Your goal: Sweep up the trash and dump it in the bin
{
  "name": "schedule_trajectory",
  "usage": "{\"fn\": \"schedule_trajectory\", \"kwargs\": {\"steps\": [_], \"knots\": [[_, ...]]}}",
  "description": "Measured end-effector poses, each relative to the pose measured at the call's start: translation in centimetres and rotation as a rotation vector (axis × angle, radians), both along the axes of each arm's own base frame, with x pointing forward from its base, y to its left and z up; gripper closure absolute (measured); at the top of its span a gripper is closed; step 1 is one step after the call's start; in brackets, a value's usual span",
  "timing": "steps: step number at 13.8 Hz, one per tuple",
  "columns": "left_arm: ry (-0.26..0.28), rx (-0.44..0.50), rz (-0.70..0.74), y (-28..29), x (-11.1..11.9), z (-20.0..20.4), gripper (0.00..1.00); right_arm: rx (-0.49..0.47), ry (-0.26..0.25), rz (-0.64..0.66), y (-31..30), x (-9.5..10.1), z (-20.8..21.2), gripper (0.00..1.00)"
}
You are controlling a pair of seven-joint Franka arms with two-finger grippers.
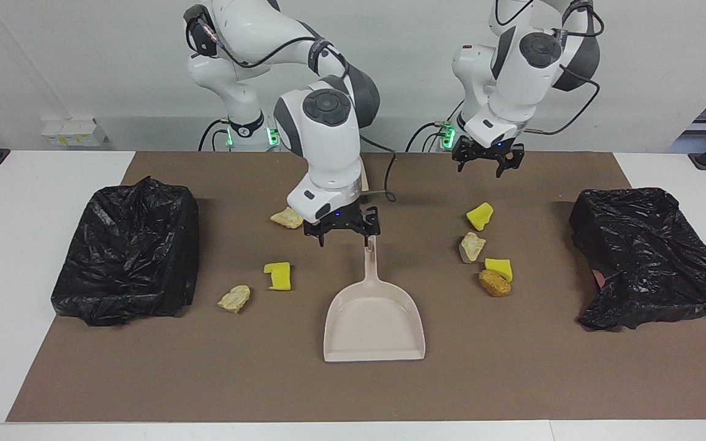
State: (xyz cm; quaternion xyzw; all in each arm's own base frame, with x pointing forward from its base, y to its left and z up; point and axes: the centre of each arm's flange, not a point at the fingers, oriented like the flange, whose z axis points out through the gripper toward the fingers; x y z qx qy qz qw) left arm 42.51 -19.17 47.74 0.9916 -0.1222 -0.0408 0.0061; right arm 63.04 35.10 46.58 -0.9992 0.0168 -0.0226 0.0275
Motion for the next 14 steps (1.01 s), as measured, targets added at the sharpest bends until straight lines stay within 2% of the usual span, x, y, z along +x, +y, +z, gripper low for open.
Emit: {"fn": "schedule_trajectory", "kwargs": {"steps": [3, 7, 11, 14], "knots": [[-0.008, 0.006, 0.002, -4.3, -3.8, -2.1, 0.0, 0.002, 0.003, 0.031, 2.9, -1.1, -3.7, 0.0], [-0.026, 0.005, 0.016, -8.8, -9.8, -3.0, 0.0, -0.033, 0.061, 0.051, 3.6, -3.0, -8.7, 0.0], [-0.076, -0.04, 0.058, -13.9, -16.2, -6.9, 0.0, -0.059, 0.099, 0.053, 2.6, -4.8, -10.1, 0.0], [-0.08, -0.055, 0.099, -17.3, -20.3, -8.7, 0.0, -0.055, 0.089, 0.054, 2.4, -5.2, -10.1, 0.0]]}}
